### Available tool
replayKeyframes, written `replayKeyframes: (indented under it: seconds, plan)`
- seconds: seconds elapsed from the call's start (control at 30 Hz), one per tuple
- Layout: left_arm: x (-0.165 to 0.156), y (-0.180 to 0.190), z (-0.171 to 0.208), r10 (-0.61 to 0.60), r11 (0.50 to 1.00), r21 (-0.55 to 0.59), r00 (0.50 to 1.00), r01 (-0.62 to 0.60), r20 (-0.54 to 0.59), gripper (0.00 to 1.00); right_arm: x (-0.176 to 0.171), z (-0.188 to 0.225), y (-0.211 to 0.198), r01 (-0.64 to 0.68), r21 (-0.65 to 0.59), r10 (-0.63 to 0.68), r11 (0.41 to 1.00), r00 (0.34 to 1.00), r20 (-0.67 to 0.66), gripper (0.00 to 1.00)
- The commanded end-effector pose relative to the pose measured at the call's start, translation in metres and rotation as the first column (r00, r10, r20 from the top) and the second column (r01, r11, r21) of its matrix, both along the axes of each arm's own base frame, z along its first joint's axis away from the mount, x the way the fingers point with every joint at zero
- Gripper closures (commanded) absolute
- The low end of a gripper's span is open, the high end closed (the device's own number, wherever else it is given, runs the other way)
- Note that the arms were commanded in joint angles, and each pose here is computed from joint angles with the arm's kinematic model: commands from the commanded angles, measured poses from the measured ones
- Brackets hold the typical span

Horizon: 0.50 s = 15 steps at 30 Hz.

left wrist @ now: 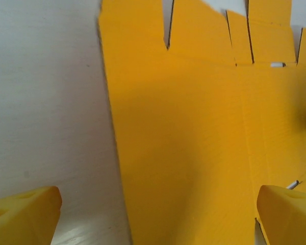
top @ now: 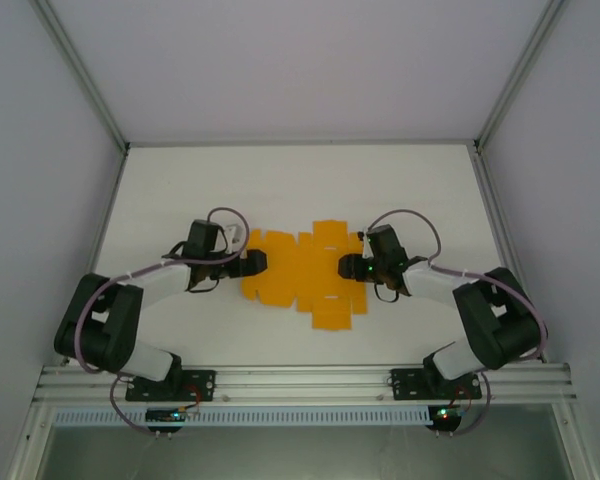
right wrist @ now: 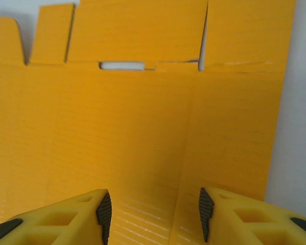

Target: Assemble paper box

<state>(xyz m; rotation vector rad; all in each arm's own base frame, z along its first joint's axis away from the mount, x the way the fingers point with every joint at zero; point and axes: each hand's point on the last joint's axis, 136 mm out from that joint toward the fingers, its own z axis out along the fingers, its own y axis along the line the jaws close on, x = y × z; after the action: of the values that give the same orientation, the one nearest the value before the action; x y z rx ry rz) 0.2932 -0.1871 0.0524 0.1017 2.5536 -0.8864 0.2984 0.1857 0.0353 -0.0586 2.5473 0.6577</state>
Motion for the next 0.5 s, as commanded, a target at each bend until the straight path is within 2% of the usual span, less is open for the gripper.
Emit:
replayKeyframes:
  seconds: [0.0,0.1,0.17,0.3,0.37,0.47]
  plan:
    - [-0.002,-0.021,0.006,-0.079,0.996,-0.035,0.997,0.079,0.005,0.06,-0.003,-0.011,0.003,0.008,0.01,-0.008,1.0,1.0,-0.025,0.5]
    - [-0.002,-0.026,0.002,-0.081,0.996,-0.045,0.997,0.081,-0.003,0.14,-0.006,-0.019,0.0,0.014,-0.005,-0.014,1.0,0.999,-0.04,0.5]
    - [-0.001,-0.03,0.005,-0.08,0.994,-0.078,0.997,0.08,0.008,0.24,-0.006,-0.023,-0.002,0.021,-0.02,-0.022,1.0,0.999,-0.04,0.5]
    - [0.007,-0.037,0.021,-0.064,0.986,-0.148,0.996,0.072,0.061,0.36,-0.007,-0.026,-0.004,0.003,-0.047,-0.005,0.999,0.999,-0.043,0.49]
    - [0.009,-0.039,0.029,-0.059,0.982,-0.172,0.995,0.073,0.082,0.47,-0.008,-0.026,-0.005,0.003,-0.05,-0.005,0.999,0.999,-0.049,0.49]
    - [0.011,-0.04,0.042,-0.048,0.979,-0.194,0.993,0.068,0.105,0.73,-0.004,-0.018,-0.003,0.0,-0.039,-0.001,0.999,1.0,-0.029,0.48]
